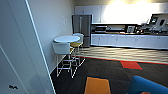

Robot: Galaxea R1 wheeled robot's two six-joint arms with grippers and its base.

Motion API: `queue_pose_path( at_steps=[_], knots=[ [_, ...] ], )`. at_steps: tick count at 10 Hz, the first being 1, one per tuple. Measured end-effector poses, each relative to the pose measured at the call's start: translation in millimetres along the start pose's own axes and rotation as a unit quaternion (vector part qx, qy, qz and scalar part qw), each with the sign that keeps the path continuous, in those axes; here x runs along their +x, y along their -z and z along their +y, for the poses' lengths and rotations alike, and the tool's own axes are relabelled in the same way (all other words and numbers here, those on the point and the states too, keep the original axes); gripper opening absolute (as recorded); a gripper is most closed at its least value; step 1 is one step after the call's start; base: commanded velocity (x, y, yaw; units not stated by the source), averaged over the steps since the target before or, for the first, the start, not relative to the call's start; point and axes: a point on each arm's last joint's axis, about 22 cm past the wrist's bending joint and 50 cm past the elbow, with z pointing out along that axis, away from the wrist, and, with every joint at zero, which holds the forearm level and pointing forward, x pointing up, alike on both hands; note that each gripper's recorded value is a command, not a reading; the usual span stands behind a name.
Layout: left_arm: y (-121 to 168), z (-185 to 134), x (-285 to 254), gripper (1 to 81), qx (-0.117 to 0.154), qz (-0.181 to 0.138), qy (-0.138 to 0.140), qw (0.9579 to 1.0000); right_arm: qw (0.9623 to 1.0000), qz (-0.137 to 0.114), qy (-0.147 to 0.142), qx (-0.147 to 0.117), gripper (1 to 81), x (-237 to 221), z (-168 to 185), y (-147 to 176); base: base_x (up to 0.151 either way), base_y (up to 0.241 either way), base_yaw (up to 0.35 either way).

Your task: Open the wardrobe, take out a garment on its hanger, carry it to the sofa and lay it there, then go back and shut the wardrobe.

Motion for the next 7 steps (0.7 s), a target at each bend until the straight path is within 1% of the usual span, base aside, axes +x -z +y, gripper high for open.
queue_pose_path(
  at_steps=[1,3,4,5,7],
  knots=[
    [0,0,-4,81.1,0.000,-0.002,0.001,1.0000,1.0000,0.005,0.001,0.007,81.1,5,-2,1,0.000,0.000,0.260],
    [2,-4,-4,81.1,0.002,-0.002,0.001,1.0000,0.9997,0.005,0.000,0.026,81.1,4,-7,6,0.000,0.000,0.261],
    [2,-4,-5,81.1,0.002,-0.002,0.001,1.0000,0.9995,0.007,0.001,0.030,81.1,7,-1,12,0.000,0.000,0.260],
    [2,-3,-4,81.1,0.002,-0.002,0.001,1.0000,0.9996,0.008,0.001,0.026,81.1,7,13,18,0.000,0.000,0.261],
    [2,-3,-5,81.1,0.002,-0.002,0.001,1.0000,1.0000,0.007,0.002,0.003,81.1,2,59,38,0.000,0.000,0.261]
  ],
)
